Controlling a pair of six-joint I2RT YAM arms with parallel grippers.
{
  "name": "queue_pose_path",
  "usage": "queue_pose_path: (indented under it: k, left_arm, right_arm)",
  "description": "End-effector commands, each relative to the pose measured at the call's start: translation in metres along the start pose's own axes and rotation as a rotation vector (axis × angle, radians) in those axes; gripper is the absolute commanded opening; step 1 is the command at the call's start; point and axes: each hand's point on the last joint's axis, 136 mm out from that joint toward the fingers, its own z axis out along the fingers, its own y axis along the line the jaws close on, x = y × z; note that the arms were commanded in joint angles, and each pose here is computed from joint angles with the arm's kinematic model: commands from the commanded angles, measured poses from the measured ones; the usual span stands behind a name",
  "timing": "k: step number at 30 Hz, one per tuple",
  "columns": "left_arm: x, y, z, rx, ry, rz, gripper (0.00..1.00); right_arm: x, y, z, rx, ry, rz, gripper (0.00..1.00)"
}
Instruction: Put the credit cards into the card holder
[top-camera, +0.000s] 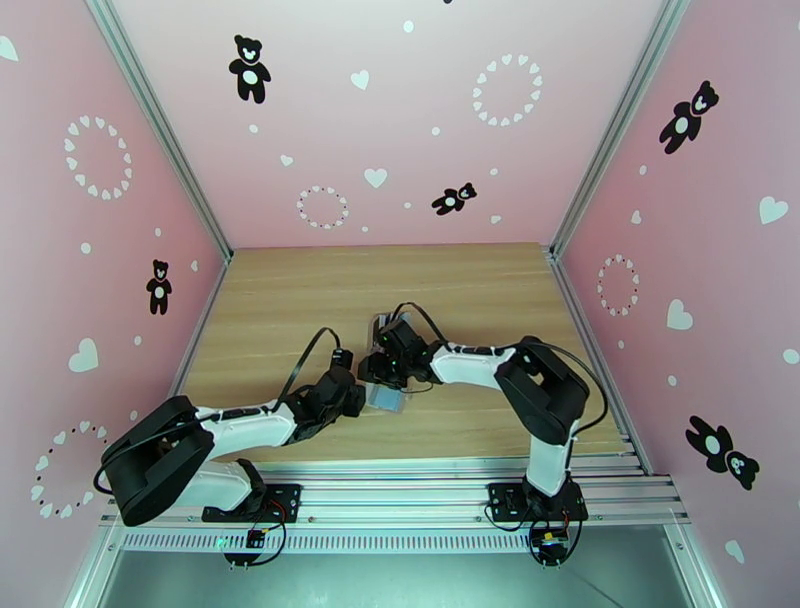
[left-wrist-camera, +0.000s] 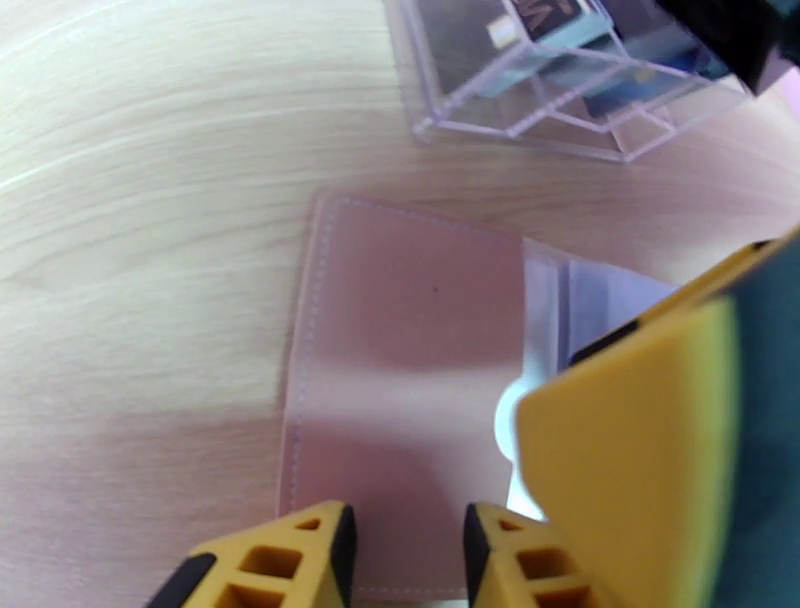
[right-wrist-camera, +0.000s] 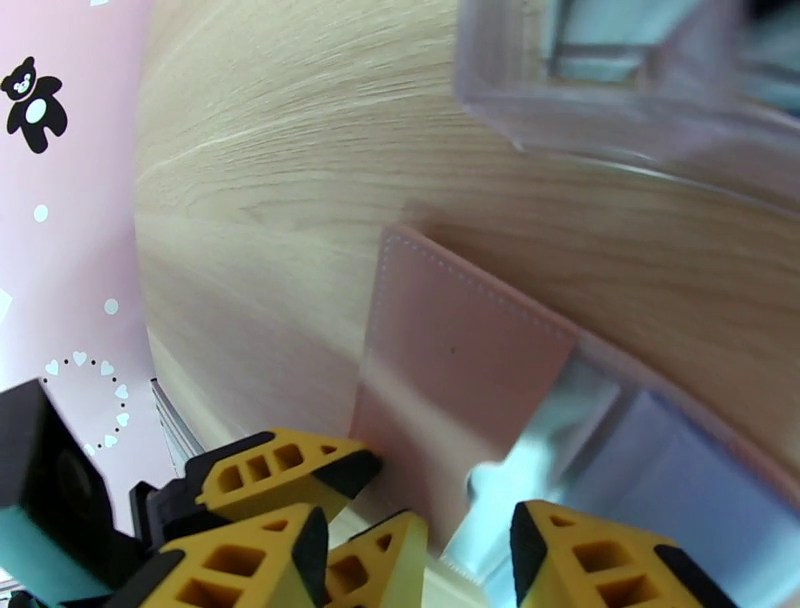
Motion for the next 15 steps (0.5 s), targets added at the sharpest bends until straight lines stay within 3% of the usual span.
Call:
queue_pose_path:
  k: [1,15]
  left_arm:
    - [0.02,-0.009,0.002,0.016,0.071,0.012,0.38]
    - [0.028,-0.014,0.001,-0.018,0.091,-0.004,0.48]
  right_arm:
    - [0.002,-0.009,-0.02,0.061,-0.037,-0.028,0.54]
    - [0.002,-0.056,-0.055,0.263,-0.1,-0.078,0.55]
